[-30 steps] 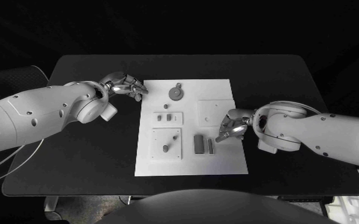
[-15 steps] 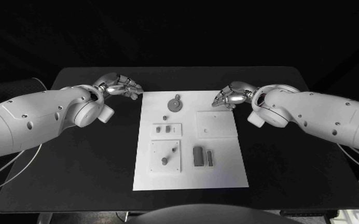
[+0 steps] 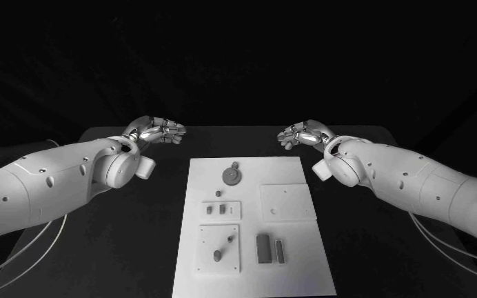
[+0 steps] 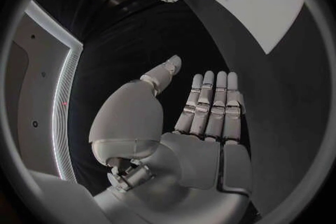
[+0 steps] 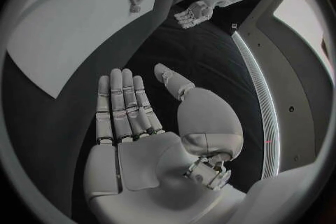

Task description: Assemble the parts on the task board

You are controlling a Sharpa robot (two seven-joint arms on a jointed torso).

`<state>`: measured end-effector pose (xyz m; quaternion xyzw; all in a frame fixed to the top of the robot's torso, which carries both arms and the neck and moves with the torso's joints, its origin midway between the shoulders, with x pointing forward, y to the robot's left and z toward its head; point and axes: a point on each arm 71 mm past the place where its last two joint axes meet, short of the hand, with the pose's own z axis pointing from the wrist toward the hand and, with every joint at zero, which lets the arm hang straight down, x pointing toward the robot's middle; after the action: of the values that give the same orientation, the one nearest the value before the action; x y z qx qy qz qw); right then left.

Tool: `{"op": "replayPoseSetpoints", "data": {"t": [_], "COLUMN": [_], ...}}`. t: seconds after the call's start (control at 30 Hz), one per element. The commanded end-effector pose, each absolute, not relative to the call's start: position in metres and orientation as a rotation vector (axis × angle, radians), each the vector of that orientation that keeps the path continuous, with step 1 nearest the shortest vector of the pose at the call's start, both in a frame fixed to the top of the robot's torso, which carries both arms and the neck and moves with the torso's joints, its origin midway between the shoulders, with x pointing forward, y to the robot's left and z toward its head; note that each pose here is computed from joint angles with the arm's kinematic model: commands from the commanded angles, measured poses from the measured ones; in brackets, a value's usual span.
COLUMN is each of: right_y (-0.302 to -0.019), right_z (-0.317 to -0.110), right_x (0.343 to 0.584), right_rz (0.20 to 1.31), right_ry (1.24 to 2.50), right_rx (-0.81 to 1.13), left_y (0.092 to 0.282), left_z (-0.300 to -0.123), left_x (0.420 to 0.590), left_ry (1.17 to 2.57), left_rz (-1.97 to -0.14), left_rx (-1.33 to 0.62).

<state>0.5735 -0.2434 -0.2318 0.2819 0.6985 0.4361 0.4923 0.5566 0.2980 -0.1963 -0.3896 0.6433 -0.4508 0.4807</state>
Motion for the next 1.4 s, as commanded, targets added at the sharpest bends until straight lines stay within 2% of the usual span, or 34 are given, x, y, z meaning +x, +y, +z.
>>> {"op": "replayPoseSetpoints", "data": {"t": [0.03,0.3,0.6,0.63,0.8,1.03,1.2,1.4], "right_y": [-0.243,-0.238,-0.241,-0.241,-0.239,-0.228,-0.217,-0.205], "right_z": [-0.239,-0.265,-0.263,-0.265,-0.263,-0.257,-0.248,-0.238], "right_x": [0.580,0.573,0.572,0.573,0.570,0.557,0.537,0.506], "right_rz": [1.186,1.235,1.254,1.203,1.212,1.243,1.265,1.266], "right_ry": [1.597,1.591,1.573,1.590,1.570,1.481,1.385,1.292], "right_rx": [0.783,0.863,0.871,0.873,0.882,0.930,0.998,1.090], "left_y": [0.286,0.275,0.277,0.281,0.276,0.253,0.227,0.204], "left_z": [-0.192,-0.198,-0.208,-0.209,-0.212,-0.222,-0.229,-0.228], "left_x": [0.570,0.575,0.572,0.573,0.569,0.547,0.517,0.483], "left_ry": [1.509,1.532,1.545,1.547,1.530,1.449,1.355,1.266], "left_rz": [-1.187,-1.220,-1.219,-1.170,-1.179,-1.212,-1.234,-1.236], "left_rx": [-0.980,-0.967,-0.977,-0.984,-0.995,-1.048,-1.112,-1.175]}}
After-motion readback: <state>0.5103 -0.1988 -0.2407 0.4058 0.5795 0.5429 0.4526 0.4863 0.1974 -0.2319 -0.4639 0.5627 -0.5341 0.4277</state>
